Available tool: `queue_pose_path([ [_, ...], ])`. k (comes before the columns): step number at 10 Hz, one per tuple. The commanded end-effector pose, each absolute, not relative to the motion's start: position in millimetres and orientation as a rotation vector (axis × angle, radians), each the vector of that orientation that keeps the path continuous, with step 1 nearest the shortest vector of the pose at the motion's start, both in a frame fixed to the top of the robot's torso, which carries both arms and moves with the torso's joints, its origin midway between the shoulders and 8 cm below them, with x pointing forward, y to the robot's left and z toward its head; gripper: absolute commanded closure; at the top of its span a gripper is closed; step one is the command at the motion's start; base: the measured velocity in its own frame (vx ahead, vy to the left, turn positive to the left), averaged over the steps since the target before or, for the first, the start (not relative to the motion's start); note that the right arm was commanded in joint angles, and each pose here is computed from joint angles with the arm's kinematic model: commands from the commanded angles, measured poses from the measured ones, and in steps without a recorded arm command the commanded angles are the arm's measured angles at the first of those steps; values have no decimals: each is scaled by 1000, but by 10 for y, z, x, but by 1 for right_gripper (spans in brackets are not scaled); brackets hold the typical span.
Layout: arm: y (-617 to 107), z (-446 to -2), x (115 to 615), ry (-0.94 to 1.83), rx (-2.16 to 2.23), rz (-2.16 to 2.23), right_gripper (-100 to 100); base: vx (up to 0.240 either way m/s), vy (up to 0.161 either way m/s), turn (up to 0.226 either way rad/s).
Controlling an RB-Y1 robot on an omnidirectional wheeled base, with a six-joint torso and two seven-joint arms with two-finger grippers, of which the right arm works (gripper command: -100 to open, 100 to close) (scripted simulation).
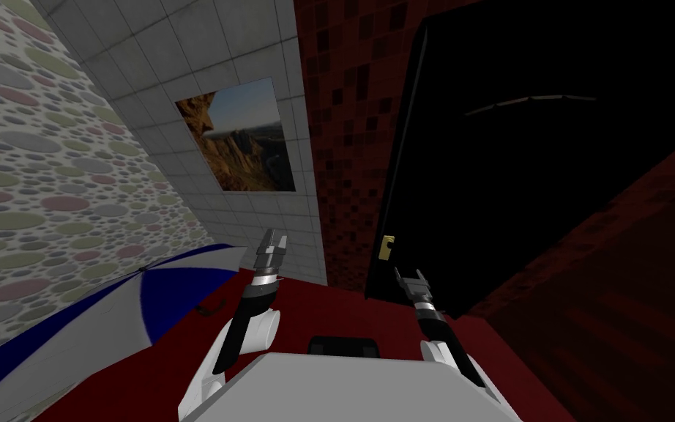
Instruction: Pull the door open
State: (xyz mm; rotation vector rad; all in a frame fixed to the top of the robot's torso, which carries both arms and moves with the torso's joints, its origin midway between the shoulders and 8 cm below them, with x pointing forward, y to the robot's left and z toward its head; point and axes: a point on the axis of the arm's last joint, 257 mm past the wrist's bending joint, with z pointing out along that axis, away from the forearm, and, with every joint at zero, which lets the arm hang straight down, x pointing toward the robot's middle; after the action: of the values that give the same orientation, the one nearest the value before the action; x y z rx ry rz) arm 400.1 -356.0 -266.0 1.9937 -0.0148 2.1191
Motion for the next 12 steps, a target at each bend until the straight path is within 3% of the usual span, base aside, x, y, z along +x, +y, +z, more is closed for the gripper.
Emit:
queue_pose_path([
  [1, -3604, -2726, 3991, -55, 2023, 2121, -100, 68, -22, 58],
  [8, -3707, -2936, 3946, -184, 2109, 2120, -100, 65, -22, 55],
  [12, -4035, -2962, 3952, -231, 2092, 2093, -100, 177, -18, 109],
])
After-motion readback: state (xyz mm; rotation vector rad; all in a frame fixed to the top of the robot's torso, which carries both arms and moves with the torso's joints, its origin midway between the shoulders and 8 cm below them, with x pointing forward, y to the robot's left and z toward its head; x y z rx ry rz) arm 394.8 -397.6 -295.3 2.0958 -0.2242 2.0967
